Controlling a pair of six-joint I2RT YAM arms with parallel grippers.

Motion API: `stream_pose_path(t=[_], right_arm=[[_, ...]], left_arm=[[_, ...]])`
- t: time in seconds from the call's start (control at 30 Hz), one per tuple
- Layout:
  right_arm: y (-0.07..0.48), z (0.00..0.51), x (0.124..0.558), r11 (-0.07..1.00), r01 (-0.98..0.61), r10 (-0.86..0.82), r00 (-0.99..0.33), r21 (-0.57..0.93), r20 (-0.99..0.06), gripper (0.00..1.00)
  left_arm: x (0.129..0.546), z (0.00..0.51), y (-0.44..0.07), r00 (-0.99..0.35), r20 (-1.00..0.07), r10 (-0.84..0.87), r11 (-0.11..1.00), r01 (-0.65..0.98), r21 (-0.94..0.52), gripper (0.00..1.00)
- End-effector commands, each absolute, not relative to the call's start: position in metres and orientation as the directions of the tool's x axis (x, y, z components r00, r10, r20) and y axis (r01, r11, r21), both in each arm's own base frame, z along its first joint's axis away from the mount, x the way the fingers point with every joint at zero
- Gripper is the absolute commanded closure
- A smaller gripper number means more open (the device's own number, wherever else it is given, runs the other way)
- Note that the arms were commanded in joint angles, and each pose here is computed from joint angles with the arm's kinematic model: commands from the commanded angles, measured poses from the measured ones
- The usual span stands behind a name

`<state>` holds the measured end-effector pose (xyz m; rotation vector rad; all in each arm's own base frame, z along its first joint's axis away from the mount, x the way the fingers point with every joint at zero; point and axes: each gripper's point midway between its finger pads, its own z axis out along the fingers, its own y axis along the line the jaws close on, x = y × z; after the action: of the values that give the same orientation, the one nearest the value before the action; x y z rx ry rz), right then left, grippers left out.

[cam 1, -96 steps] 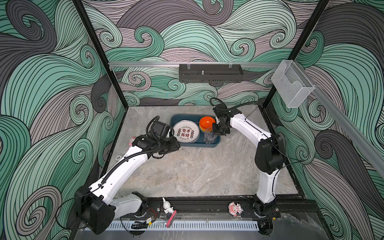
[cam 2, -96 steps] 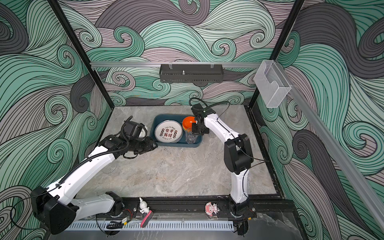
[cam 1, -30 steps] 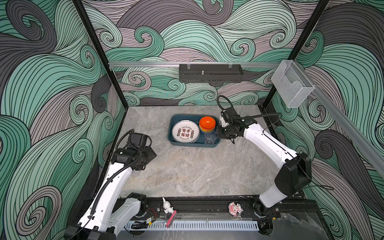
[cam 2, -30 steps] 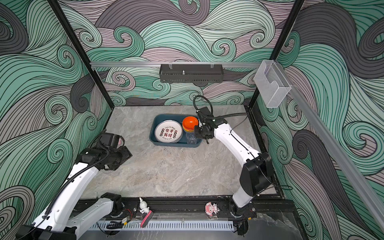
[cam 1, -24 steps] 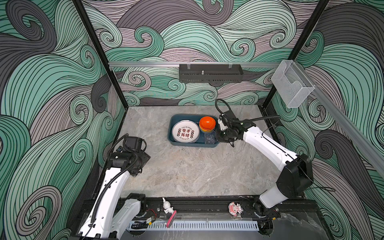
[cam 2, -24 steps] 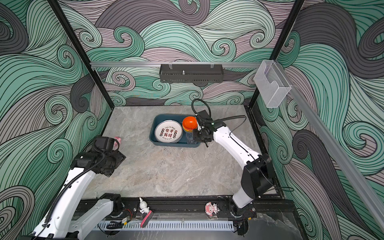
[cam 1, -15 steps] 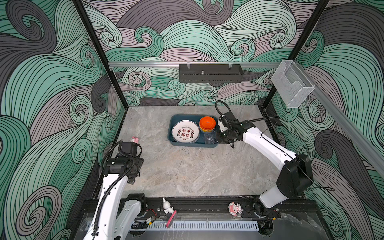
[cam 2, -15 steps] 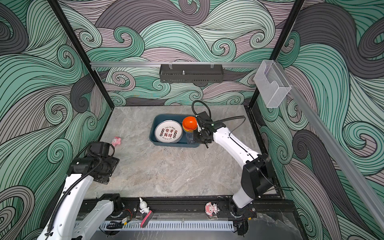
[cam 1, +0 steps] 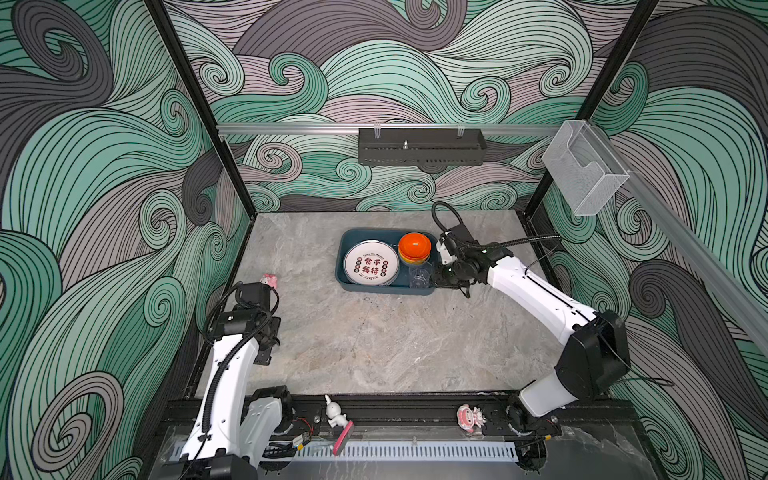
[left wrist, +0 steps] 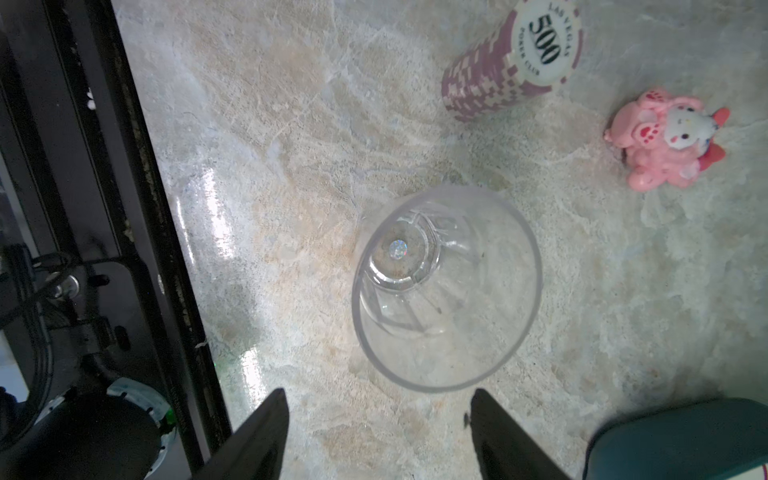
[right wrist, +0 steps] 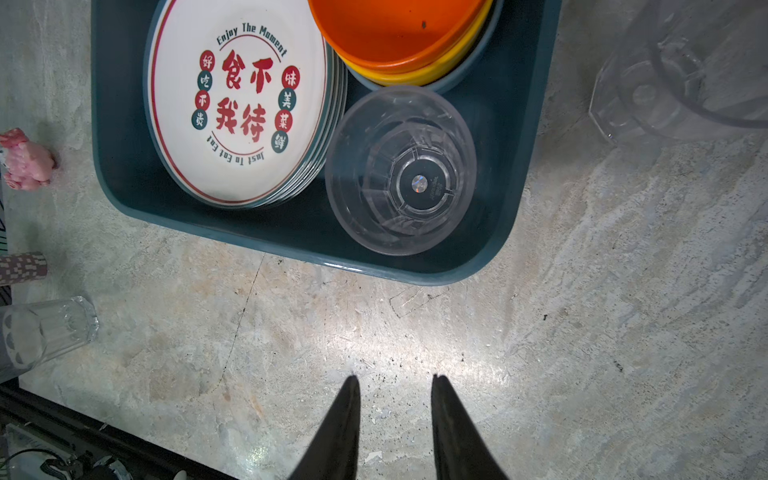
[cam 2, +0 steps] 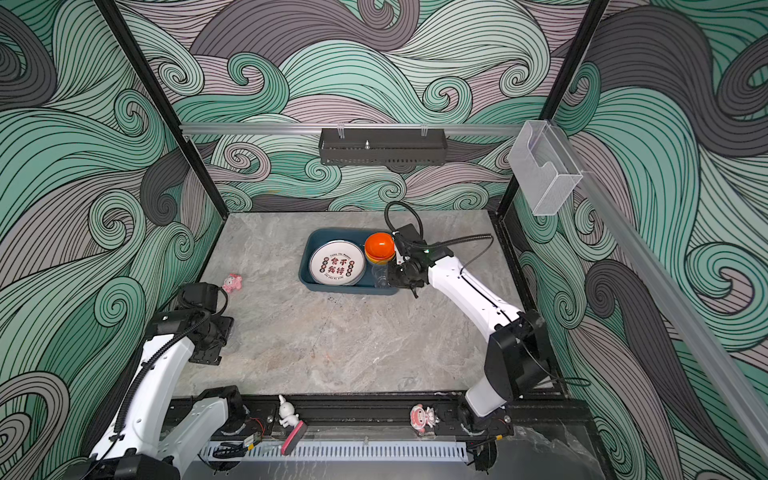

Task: Place the mixed dishes into the plastic bin
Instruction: 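Move the left gripper down to the second clear cup near the pink toy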

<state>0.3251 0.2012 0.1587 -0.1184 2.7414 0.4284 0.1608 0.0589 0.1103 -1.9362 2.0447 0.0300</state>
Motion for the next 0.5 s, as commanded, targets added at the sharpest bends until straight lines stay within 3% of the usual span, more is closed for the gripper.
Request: stream_pose_path(t=[0.0, 0.2, 0.47], right_arm=[[0.2, 0.162, 0.322, 0.947, -0.151, -0.035, -0.926, 0.284, -0.375, 0.68], [0.199, 0.163, 0.321, 0.948, -0.149, -0.033, -0.925, 0.281, -0.379, 0.68], [0.199, 0.163, 0.321, 0.949, -0.147, -0.031, -0.925, 0.281, -0.379, 0.68]], left_arm=[[0.166, 0.105, 0.067, 0.021, -0.265, -0.964, 0.038, -0.976, -0.216, 0.3], [0.171, 0.088, 0.07, 0.022, -0.259, -0.966, 0.031, -0.979, -0.2, 0.39], [0.179, 0.079, 0.068, -0.002, -0.224, -0.975, 0.048, -0.978, -0.202, 0.64]])
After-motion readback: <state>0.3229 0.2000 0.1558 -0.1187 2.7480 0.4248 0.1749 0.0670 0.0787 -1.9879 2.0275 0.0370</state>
